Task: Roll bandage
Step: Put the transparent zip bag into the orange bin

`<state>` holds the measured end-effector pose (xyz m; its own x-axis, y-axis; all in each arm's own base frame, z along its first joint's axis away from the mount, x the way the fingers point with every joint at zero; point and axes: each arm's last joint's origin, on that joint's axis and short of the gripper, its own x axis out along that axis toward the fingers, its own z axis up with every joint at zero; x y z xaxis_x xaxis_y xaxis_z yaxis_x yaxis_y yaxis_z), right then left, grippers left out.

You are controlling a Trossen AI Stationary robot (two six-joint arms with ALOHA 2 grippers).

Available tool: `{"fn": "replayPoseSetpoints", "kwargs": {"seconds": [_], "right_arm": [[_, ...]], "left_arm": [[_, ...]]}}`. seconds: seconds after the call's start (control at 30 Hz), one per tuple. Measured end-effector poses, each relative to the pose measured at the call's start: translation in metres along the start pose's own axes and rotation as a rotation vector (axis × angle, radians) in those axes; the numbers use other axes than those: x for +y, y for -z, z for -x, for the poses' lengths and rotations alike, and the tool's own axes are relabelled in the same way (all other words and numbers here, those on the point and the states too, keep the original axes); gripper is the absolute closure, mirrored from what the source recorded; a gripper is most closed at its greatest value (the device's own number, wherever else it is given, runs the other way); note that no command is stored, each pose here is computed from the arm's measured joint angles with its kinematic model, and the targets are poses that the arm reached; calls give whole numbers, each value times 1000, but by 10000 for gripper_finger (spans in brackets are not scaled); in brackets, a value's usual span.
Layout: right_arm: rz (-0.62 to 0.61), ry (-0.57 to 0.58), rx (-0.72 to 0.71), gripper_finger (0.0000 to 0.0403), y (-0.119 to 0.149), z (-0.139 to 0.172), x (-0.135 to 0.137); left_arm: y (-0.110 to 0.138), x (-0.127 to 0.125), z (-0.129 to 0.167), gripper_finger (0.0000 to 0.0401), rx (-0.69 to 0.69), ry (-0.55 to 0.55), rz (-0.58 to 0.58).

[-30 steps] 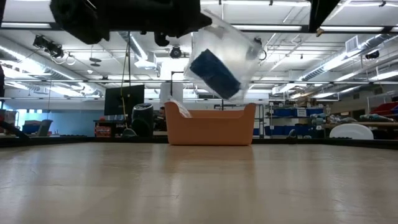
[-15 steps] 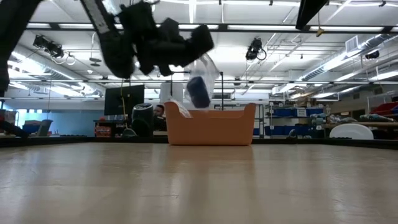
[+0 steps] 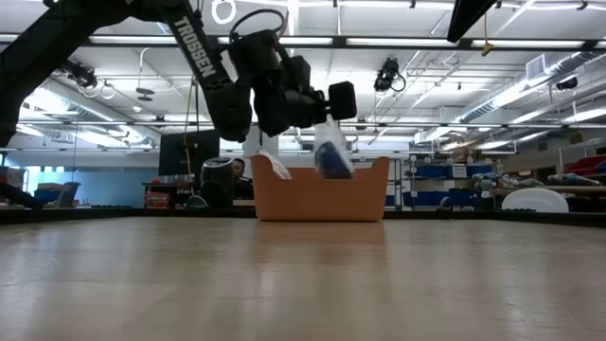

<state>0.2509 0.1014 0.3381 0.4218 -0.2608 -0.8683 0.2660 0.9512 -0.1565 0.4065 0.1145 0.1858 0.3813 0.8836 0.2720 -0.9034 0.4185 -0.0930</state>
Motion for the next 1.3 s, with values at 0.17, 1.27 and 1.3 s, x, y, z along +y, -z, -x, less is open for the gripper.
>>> {"fn": "replayPoseSetpoints", "kwargs": {"seconds": [0.17,1.27,1.3], "right_arm": [[-11,5,-16,166,0,1,1],[-1214,-493,30,199,-81,-118,-235],[-1231,-496,29,199,-81,-121,-238]], "left_arm": [[11,2,8,400,48,22,-29],[10,-16,63,400,71,57,-230],[10,-16,63,400,71,57,-248]]}}
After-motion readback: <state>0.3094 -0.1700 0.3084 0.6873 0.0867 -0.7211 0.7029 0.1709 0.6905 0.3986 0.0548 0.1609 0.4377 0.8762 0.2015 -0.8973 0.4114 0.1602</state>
